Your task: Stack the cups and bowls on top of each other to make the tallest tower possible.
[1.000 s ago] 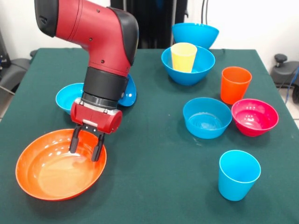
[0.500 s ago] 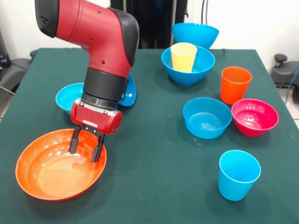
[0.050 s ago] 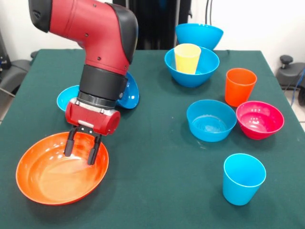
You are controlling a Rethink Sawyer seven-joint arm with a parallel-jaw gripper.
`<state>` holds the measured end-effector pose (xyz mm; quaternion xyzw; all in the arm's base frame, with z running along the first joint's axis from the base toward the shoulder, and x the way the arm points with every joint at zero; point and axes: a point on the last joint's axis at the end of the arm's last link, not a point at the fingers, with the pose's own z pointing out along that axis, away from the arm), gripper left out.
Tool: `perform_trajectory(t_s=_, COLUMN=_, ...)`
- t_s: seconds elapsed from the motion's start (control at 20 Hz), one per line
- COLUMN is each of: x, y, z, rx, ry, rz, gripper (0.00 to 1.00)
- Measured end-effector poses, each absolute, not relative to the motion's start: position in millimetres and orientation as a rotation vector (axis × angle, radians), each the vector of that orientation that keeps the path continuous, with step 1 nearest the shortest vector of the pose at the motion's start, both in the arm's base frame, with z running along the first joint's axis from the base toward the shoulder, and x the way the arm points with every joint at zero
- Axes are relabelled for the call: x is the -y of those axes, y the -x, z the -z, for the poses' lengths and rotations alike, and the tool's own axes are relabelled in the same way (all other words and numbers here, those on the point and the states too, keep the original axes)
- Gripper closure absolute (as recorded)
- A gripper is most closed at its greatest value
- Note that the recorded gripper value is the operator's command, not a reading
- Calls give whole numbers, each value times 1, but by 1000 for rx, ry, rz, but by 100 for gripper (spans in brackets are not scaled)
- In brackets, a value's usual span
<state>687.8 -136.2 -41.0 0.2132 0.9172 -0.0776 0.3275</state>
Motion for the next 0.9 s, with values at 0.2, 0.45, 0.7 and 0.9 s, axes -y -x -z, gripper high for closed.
perform_trajectory(t_s=0.2, x=141, y=-695, z=25, rx=-2376, ry=-564, rz=201, gripper=0)
perform_trajectory(t_s=0.45, x=142, y=-704, z=1, rx=-2345, ry=-567, rz=194, gripper=0)
perform_trajectory(t_s=0.7, x=142, y=-709, z=-10, rx=-2328, ry=-562, rz=193, gripper=0)
perform_trajectory(t_s=0.9, x=136, y=-710, z=-15, rx=-2326, ry=-554, rz=188, gripper=0)
